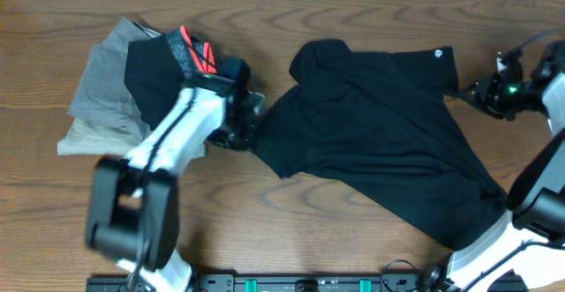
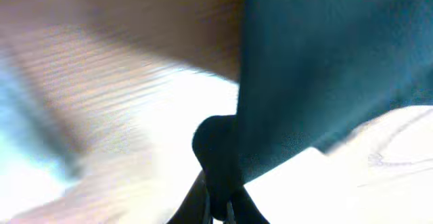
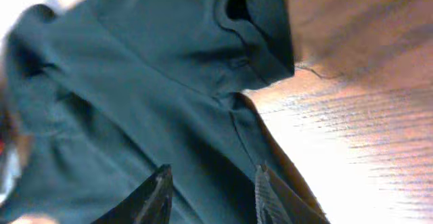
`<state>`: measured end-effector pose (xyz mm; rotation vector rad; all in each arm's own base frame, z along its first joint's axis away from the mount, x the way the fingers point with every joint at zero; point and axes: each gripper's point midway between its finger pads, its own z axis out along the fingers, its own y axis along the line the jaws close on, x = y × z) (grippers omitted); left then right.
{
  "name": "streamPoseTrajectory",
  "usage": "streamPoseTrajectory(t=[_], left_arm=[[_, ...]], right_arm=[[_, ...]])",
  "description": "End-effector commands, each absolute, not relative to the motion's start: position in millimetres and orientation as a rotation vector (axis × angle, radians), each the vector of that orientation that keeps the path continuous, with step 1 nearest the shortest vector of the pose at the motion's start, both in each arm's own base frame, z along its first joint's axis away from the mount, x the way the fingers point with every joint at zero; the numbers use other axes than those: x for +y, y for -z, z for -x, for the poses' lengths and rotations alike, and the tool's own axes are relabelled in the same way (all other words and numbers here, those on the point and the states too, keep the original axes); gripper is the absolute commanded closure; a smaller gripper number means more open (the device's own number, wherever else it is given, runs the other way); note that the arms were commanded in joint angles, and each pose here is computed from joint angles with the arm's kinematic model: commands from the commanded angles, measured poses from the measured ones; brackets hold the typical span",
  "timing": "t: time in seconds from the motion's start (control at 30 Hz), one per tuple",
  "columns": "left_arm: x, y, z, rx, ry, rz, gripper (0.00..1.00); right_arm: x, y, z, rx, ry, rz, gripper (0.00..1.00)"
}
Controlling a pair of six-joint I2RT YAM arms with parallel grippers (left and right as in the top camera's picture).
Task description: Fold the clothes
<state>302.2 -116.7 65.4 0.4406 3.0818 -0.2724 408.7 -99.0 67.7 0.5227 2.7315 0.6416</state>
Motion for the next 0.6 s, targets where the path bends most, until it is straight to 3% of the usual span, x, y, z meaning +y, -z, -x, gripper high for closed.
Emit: streamPoseTrajectory(t=[0.0, 0.3, 0.4, 0.57], left_arm=[[-76, -114, -314, 2.987, 0.124, -0.164, 0.94], [-34, -152, -294, 2.935, 0.127, 0.179, 0.94], [-34, -154, -290, 2.942, 0.126, 0.181, 0.94], [-34, -154, -290, 2.942, 0.126, 0.180, 0.94]], right_arm=[[-92, -55, -411, 2.806, -0.456, -0.560, 0.62], [-52, -49, -436, 2.808, -0.285, -0.507, 0.65], [-35, -38, -442, 2.826, -0.280, -0.447, 0.57], [-5, -6, -455, 2.848, -0.294, -0.350, 0.56]])
